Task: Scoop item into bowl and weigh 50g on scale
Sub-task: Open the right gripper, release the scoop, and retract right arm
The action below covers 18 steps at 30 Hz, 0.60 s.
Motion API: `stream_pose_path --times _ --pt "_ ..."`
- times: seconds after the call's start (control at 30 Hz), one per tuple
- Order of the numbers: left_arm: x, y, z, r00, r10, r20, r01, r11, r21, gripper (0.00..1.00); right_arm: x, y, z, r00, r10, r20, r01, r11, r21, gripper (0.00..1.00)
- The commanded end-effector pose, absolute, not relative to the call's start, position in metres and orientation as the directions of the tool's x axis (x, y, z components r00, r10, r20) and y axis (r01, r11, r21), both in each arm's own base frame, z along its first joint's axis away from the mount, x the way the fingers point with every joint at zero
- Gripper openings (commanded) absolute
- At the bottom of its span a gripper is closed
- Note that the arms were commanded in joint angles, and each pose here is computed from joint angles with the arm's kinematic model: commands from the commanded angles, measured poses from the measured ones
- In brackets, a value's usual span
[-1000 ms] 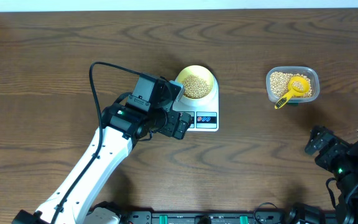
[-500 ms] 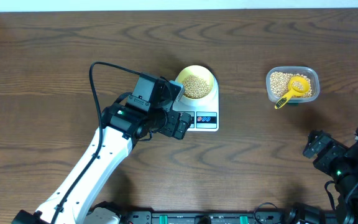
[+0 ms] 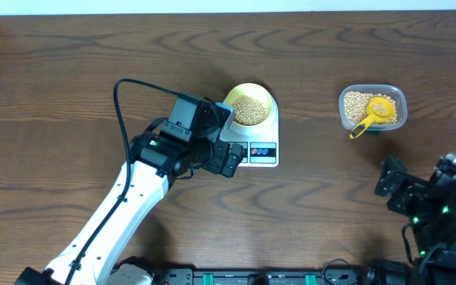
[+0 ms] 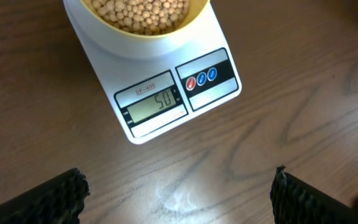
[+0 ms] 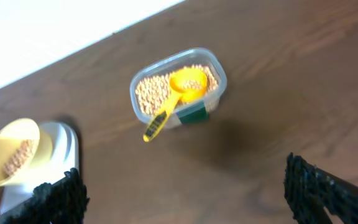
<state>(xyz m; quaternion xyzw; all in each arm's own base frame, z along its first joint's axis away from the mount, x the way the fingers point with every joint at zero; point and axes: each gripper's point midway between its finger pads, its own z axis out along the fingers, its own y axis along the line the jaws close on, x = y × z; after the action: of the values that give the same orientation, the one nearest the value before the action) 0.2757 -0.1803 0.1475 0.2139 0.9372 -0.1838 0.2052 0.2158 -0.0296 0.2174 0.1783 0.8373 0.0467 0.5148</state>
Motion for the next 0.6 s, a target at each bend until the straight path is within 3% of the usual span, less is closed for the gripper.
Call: stream_pose_path --times 0.0,0.3,0.57 --pt "0.274 -0.182 0.146 -0.818 0.342 -0.463 0.494 0.83 -0.258 0.96 0.218 -0.029 0.203 -0.349 0.298 -0.889 0.218 0.948 0.233 0.99" --pt "0.274 -0.182 0.146 -0.818 0.342 -0.463 0.494 0.83 -0.258 0.96 0.231 -0.022 0.191 -0.182 -0.008 -0.983 0.069 0.997 -0.021 0.99" --pt "0.274 -0.182 0.146 -0.818 0.342 -0.463 0.494 0.83 -0.258 0.96 0.241 -0.013 0.165 -0.127 -0.031 -0.991 0.032 0.999 -0.036 0.99"
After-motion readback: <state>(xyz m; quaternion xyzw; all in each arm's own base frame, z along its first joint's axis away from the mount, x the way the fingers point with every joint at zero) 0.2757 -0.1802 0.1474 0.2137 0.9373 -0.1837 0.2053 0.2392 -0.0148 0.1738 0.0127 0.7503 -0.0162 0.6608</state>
